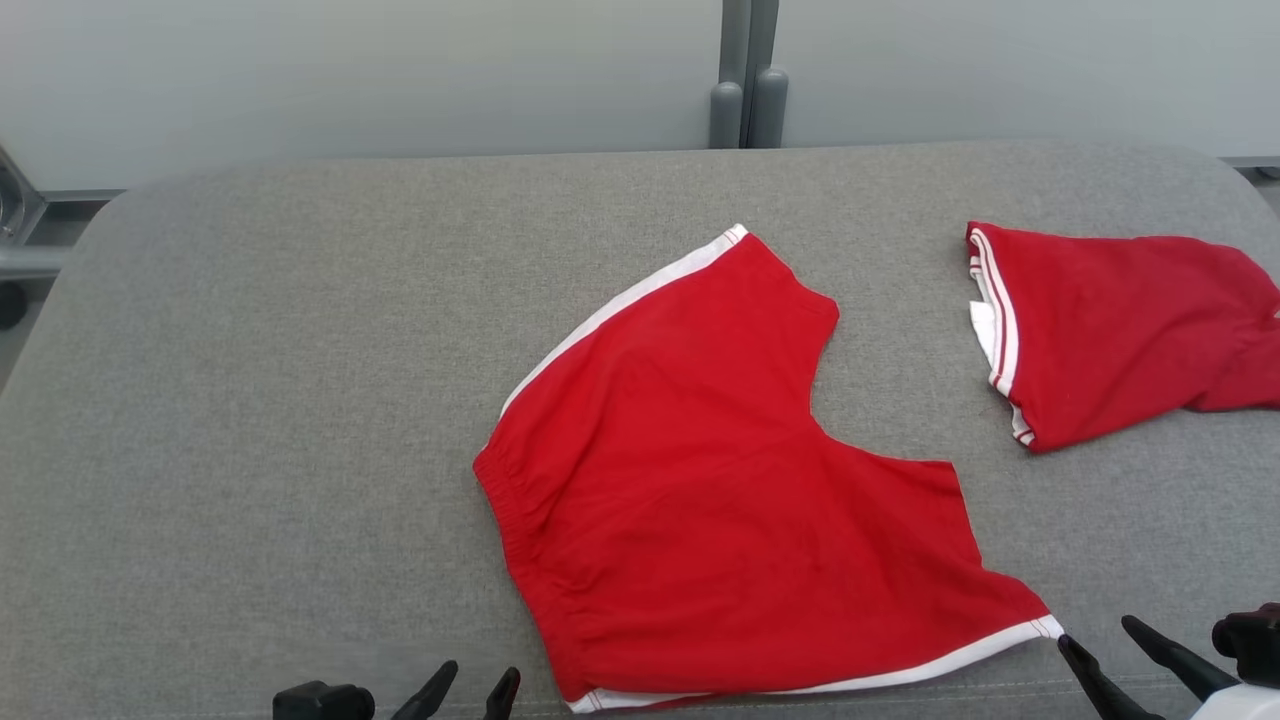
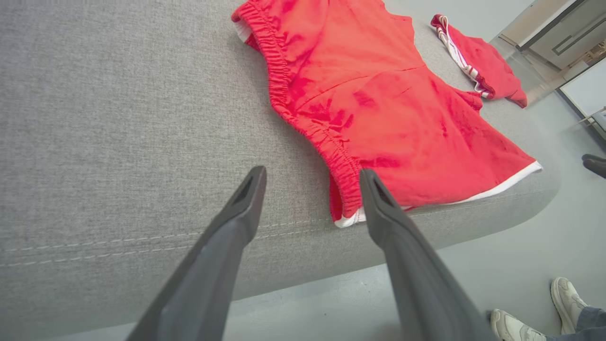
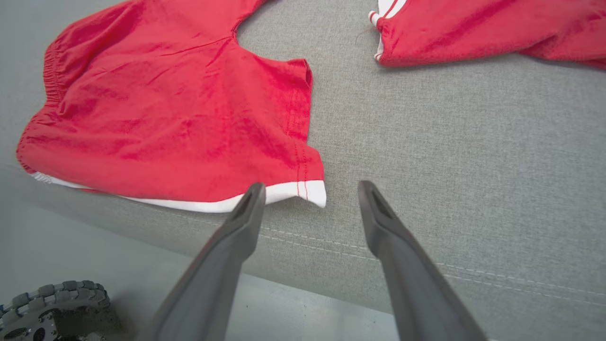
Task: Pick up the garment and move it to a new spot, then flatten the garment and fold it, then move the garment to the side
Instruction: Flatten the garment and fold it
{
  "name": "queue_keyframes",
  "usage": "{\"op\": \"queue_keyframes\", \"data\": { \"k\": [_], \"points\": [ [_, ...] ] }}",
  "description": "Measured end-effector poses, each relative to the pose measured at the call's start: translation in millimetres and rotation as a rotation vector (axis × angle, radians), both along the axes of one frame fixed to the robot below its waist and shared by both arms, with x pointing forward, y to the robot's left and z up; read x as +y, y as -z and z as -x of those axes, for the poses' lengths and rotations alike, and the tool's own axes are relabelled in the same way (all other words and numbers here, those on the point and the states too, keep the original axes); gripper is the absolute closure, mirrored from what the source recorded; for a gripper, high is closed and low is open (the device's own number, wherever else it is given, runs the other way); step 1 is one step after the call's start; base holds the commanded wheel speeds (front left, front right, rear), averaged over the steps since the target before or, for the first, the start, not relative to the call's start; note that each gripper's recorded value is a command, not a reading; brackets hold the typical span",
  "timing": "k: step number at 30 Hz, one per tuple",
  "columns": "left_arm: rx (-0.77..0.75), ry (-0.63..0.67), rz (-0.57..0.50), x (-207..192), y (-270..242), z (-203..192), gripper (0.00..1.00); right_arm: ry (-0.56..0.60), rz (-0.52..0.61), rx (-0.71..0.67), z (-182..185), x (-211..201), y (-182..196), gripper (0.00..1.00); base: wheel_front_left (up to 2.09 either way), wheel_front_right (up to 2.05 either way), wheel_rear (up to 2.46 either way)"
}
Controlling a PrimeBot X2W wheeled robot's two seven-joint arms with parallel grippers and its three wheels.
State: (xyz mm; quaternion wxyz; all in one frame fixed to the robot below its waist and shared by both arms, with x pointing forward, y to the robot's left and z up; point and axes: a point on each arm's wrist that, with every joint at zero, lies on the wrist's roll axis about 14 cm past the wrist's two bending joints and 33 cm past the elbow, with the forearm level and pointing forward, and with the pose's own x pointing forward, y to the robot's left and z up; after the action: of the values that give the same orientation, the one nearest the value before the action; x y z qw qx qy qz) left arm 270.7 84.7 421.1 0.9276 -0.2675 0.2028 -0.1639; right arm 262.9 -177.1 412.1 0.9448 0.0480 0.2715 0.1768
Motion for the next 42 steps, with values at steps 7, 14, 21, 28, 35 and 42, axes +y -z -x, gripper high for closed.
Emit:
{"op": "queue_keyframes", "data": {
  "k": [7,14,21,28,35,42],
  "points": [
    [0.016,0.066,-0.010,-18.2,7.9,4.3,0.00,-0.024,0.044,0.044,-9.3,1.0,14.5,0.00,0.00,0.00,0.00],
    [0.054,0.129,0.090,-47.9,9.2,3.7,0.00,-0.040,0.048,0.086,-29.7,12.6,27.8,0.00,0.00,0.00,0.00],
    [0.119,0.145,0.105,-51.0,22.1,2.5,0.00,-0.063,0.033,0.192,-23.9,27.1,52.8,0.00,0.00,0.00,0.00],
    [0.169,0.142,0.095,-48.5,36.4,5.9,0.00,-0.074,0.026,0.204,-32.6,34.2,58.8,0.00,0.00,0.00,0.00],
    [0.177,0.163,0.123,-61.7,36.9,-0.4,0.00,-0.078,0.026,0.209,-38.0,35.9,61.9,0.00,0.00,0.00,0.00],
    [0.197,0.175,0.112,-64.1,45.6,-3.8,0.00,-0.084,0.027,0.214,-43.3,37.4,65.7,0.00,0.00,0.00,0.00]
  ]
}}
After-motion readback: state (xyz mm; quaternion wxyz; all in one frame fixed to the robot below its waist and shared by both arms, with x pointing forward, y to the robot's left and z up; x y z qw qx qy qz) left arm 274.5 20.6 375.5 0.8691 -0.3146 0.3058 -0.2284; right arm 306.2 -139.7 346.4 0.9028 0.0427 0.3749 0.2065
